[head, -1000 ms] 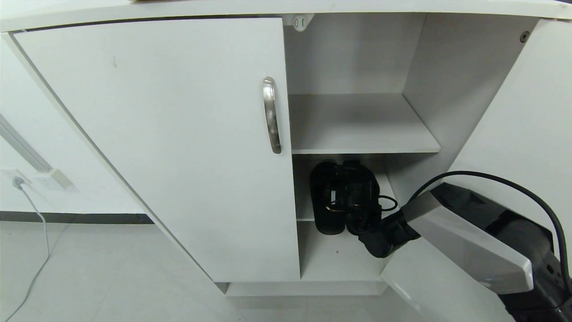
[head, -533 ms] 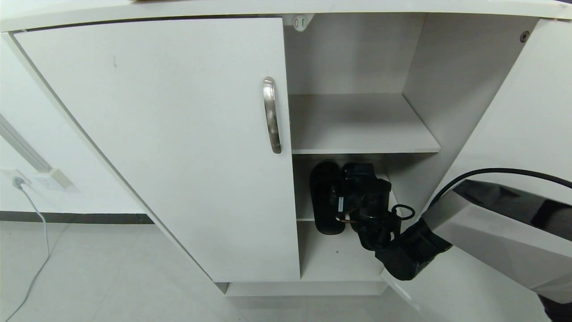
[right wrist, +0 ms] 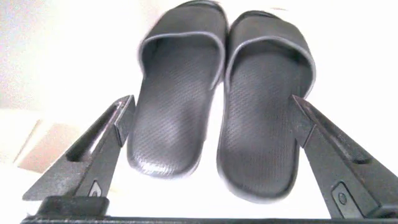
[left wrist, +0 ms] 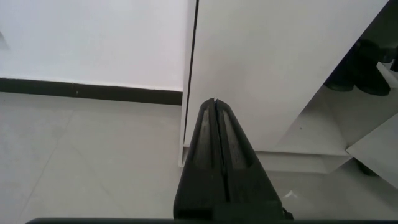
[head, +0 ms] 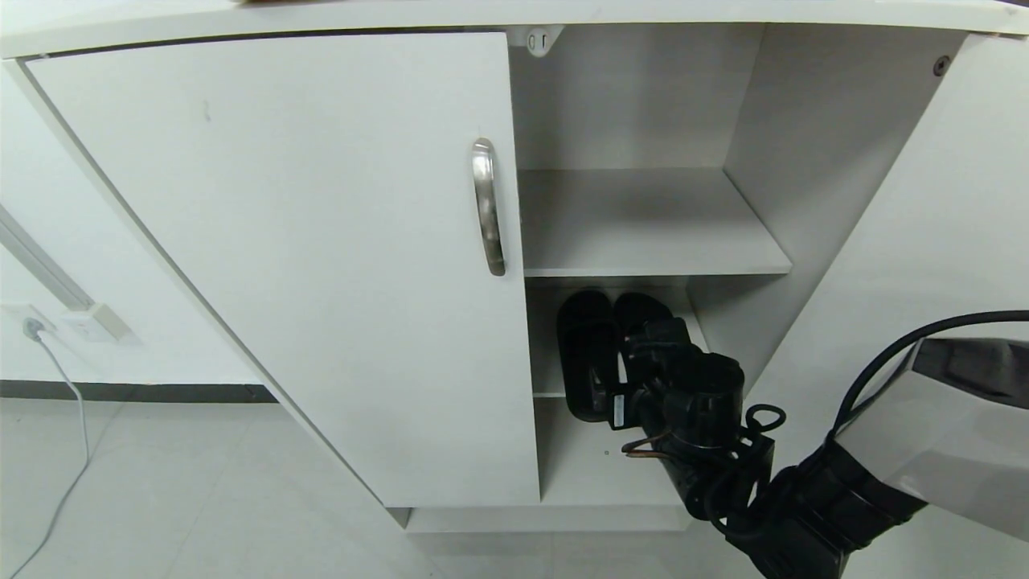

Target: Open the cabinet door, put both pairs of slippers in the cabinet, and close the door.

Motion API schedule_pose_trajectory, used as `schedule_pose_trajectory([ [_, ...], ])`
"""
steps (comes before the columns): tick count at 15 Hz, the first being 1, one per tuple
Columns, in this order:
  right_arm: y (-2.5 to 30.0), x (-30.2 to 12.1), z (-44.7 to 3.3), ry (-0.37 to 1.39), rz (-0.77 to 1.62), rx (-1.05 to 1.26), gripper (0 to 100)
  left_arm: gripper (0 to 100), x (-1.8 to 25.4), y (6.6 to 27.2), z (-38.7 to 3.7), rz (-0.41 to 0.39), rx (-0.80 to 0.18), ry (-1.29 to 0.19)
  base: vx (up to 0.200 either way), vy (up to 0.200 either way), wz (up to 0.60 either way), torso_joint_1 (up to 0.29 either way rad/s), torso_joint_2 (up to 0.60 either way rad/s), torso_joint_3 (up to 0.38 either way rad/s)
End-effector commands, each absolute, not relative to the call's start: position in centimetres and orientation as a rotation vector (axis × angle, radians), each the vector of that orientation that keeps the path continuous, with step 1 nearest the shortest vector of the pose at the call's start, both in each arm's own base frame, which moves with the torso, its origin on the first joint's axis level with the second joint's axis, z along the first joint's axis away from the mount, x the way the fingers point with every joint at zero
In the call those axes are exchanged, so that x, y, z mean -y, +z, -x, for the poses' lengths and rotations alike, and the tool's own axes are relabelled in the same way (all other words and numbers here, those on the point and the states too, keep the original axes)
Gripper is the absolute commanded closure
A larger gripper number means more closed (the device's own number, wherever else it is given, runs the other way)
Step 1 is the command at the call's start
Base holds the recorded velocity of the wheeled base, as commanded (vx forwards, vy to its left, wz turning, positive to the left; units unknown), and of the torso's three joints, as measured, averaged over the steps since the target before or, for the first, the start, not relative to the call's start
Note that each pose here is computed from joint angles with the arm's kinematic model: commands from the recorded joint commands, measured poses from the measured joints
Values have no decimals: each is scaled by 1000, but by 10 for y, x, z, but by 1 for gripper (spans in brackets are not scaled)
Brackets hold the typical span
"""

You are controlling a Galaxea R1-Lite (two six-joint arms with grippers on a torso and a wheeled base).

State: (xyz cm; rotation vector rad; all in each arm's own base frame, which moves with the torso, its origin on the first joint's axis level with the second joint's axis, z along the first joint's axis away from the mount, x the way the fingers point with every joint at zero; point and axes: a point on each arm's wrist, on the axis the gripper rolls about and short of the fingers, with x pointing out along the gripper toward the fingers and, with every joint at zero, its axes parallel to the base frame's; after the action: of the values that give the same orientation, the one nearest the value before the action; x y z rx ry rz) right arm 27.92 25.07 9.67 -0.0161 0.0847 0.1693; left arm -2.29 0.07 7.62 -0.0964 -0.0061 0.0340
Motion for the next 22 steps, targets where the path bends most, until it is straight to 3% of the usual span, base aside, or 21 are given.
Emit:
schedule_pose_trajectory([
  [1, 99, -250, -276, 174, 14, -82, 0, 100, -1, 76, 23, 97, 5, 34, 0, 0, 0, 0, 0, 0],
  [11, 97, -251, -276, 176, 15, -80, 0, 100, -1, 76, 23, 95, 5, 32, -180, 0, 0, 1, 2, 3],
  [22, 97, -251, -274, 179, 9, -73, 0, 100, -1, 76, 23, 92, 4, 31, 0, 0, 0, 0, 0, 0],
])
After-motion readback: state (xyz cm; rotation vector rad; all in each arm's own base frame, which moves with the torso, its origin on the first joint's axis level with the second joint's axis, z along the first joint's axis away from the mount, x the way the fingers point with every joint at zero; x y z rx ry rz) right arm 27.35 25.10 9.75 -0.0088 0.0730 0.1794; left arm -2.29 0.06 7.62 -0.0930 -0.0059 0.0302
